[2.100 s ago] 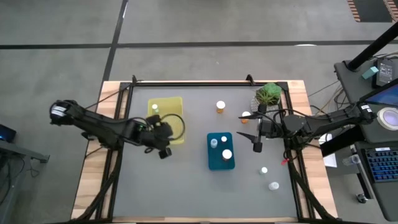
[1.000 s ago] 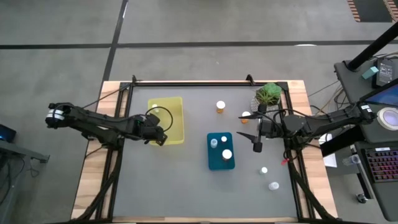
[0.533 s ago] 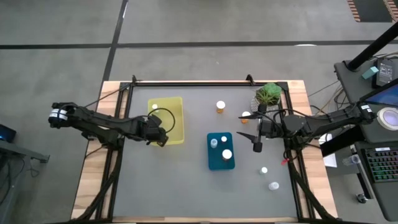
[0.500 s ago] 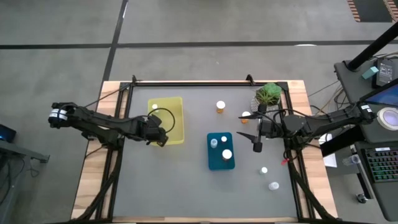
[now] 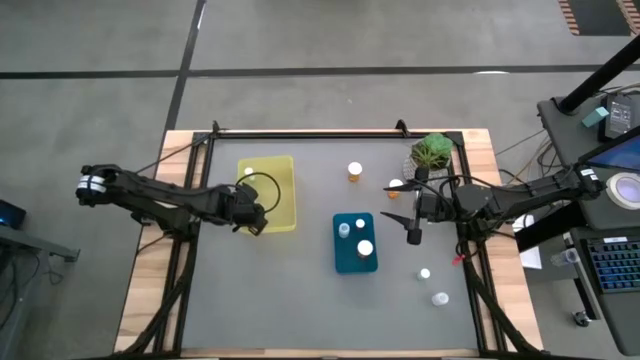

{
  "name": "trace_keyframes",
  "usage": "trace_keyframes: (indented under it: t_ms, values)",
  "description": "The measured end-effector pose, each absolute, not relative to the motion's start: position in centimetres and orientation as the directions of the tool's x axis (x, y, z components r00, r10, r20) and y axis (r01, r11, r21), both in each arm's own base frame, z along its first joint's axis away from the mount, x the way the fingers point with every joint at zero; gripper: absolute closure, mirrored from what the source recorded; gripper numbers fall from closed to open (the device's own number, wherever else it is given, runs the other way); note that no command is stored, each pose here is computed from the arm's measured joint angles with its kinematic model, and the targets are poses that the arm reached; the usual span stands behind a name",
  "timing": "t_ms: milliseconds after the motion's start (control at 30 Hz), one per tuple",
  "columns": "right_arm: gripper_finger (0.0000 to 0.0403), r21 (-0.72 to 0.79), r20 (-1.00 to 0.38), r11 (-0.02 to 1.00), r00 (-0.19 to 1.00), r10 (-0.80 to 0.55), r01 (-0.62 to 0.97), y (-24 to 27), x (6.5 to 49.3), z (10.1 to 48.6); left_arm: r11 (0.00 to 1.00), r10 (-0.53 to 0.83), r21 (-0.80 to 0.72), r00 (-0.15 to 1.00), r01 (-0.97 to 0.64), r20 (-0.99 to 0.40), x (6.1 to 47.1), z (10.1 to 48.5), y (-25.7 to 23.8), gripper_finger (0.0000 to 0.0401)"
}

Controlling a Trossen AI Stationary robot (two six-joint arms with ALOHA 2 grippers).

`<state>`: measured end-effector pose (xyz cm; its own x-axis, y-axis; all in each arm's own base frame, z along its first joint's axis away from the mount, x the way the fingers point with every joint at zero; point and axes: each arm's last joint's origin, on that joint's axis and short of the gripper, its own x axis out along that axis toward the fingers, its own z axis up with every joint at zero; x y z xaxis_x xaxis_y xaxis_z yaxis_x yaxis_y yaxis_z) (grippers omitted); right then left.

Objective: Pick and place medicine bottles into bin by pill shape (circle, oval)
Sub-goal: Put the left orange capsule bottle into the blue bin

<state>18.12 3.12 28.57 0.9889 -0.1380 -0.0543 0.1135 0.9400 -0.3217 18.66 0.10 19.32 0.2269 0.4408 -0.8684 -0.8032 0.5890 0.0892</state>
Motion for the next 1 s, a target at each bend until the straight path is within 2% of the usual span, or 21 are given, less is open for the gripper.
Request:
trace_keyframes:
  t_ms: [200,500,800,1000]
  values:
    - [0.0135,-0.322,-0.054,0.94,0.989,-0.138,0.114,3.1,18.1,28.6,0.609,0.44,0.099,0.231,-0.787,-0.868,19.0,20.9,0.1,0.0243]
    - [0.0135,-0.322,-0.054,0.94,0.989,-0.138,0.114,3.1,18.1,28.6,0.736,0.43,0.076,0.377,-0.673,-0.82,20.9,25.2,-0.1,0.0243]
    - [0.0135,-0.318,-0.045,0.941,0.989,-0.139,0.118,3.1,18.1,28.7,0.913,0.373,0.126,0.673,-0.387,-0.639,23.7,27.8,-1.6,0.0243]
    - [0.0135,-0.29,-0.028,0.949,0.99,-0.139,0.125,3.1,18.2,28.8,0.976,0.178,0.201,0.835,-0.083,-0.521,24.9,28.2,-3.4,0.0243]
